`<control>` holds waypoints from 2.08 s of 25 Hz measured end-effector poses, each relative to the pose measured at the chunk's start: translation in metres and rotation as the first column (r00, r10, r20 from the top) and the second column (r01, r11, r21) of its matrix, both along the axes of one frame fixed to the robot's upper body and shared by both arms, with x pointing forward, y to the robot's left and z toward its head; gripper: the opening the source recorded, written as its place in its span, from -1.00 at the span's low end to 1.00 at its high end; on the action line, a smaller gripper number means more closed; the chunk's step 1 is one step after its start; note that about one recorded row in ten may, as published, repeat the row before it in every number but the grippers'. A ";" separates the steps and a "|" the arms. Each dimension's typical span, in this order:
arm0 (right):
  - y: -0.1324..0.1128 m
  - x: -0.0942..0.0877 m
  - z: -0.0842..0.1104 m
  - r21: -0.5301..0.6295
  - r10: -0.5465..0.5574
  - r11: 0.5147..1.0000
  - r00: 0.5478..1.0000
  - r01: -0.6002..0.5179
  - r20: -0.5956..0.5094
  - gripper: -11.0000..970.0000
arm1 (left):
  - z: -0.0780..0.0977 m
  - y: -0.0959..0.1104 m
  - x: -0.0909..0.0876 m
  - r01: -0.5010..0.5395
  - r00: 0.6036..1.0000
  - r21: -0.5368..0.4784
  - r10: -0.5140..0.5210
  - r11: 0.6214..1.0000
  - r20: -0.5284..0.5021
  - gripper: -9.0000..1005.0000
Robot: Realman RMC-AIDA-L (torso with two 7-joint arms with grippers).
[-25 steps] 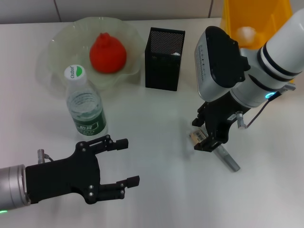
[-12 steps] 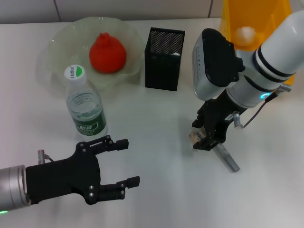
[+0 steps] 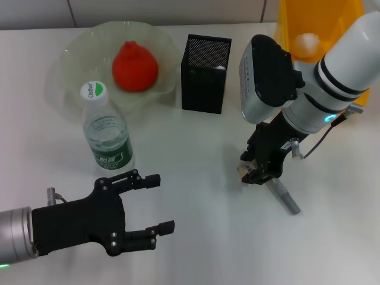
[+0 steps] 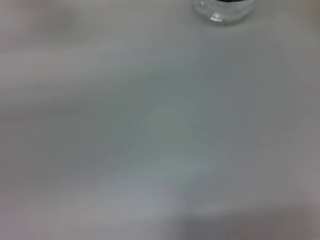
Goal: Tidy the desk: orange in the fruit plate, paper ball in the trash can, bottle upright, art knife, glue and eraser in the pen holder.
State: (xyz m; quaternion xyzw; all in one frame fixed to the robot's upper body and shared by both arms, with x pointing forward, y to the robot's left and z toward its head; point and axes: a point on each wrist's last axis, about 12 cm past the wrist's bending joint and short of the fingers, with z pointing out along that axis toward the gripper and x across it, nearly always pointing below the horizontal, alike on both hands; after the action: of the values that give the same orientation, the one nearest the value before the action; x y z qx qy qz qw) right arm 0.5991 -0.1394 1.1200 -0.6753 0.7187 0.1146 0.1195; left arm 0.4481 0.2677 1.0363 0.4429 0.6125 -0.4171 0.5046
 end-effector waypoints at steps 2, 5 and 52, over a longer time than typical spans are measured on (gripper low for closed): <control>0.000 0.000 0.000 0.001 -0.001 1.000 1.000 0.001 0.001 -0.04 | 0.000 0.000 0.000 0.000 1.000 0.000 0.000 1.000 0.000 0.62; 0.001 0.000 0.006 0.015 -0.006 1.000 1.000 0.006 0.017 -0.06 | 0.000 0.000 0.000 0.000 1.000 0.000 0.000 1.000 -0.001 0.62; 0.005 0.053 0.084 0.432 -0.377 0.871 0.883 0.235 0.280 -0.03 | 0.001 0.000 -0.003 0.014 1.000 -0.015 -0.014 1.000 0.007 0.62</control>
State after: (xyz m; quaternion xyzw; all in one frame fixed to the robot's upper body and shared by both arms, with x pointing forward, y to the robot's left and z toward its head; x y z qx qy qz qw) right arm 0.6522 -0.1348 1.2038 -0.5230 0.7475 0.1088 0.3949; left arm 0.4454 0.2676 1.0377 0.4451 0.6045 -0.4235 0.5071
